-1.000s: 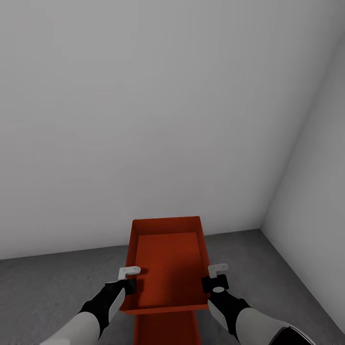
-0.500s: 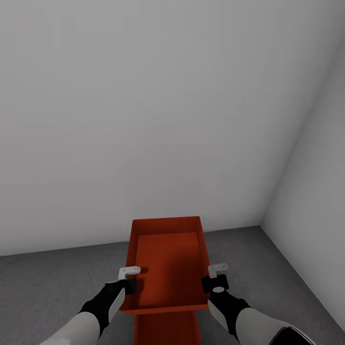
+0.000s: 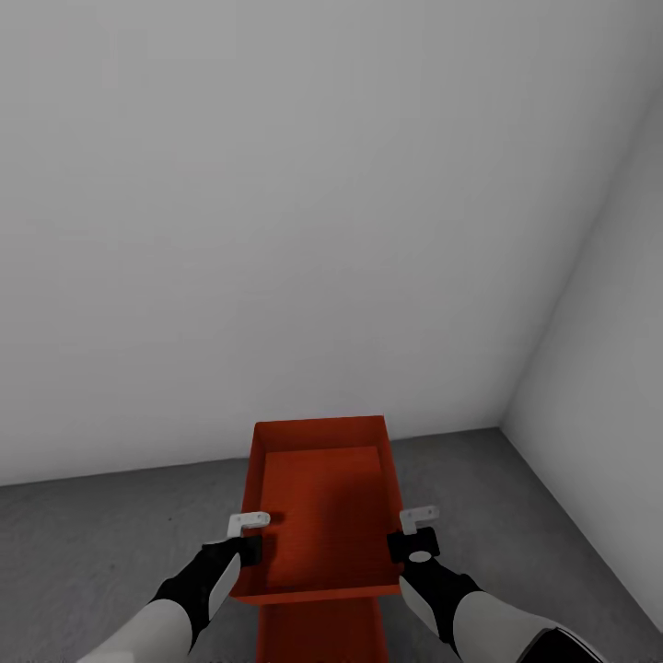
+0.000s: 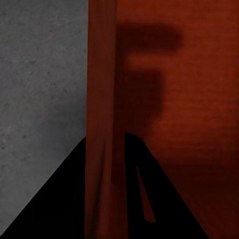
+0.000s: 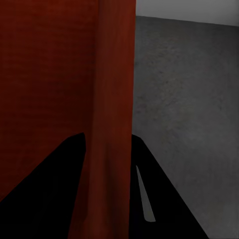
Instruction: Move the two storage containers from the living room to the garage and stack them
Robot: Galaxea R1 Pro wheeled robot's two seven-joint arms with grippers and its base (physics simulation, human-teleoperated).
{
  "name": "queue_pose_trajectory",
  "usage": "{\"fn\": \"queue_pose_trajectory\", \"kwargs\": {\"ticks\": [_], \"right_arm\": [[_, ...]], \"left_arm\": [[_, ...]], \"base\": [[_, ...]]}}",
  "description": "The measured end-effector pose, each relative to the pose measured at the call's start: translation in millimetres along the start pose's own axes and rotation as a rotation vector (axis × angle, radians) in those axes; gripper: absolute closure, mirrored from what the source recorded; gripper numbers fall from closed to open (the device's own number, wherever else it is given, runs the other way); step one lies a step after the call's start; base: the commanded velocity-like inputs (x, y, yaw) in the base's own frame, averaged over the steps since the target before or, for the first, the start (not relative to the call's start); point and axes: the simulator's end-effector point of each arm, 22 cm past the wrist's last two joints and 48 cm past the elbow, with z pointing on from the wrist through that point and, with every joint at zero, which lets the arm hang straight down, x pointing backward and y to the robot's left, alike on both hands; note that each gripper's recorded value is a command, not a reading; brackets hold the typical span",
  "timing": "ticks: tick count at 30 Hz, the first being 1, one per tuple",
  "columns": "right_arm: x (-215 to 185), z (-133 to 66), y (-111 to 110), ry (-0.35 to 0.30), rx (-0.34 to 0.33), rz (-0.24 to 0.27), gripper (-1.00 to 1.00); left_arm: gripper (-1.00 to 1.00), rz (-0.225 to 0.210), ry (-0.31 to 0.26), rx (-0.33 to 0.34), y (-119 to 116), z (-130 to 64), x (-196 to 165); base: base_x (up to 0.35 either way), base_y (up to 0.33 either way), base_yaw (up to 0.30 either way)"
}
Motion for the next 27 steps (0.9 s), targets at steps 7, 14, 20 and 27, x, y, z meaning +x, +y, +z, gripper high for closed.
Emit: {"fn": "queue_pose_trajectory", "kwargs": {"ticks": [7,14,20,27], "right_arm": [[5.7,2.5,1.3,0.011,-0.002,-0.001,1.0],[11.5,4.8,2.7,0.021,-0.004,-0.003,1.0],[16.5,6.8,3.9,0.031,-0.006,-0.004,1.0],[22.4,9.1,5.2,0.042,-0.008,-0.005,1.0]], "left_arm": [[1.0,0.0,0.011,-0.001,0.4,3.4,5.2],[1.0,0.0,0.022,-0.002,0.8,6.7,10.5],[1.0,0.001,0.032,-0.003,1.2,9.5,15.1],[1.0,0.001,0.043,-0.004,1.6,12.7,20.5]], "base": [[0.0,0.0,0.0],[0.0,0.0,0.0],[0.0,0.0,0.0],[0.0,0.0,0.0]]}}
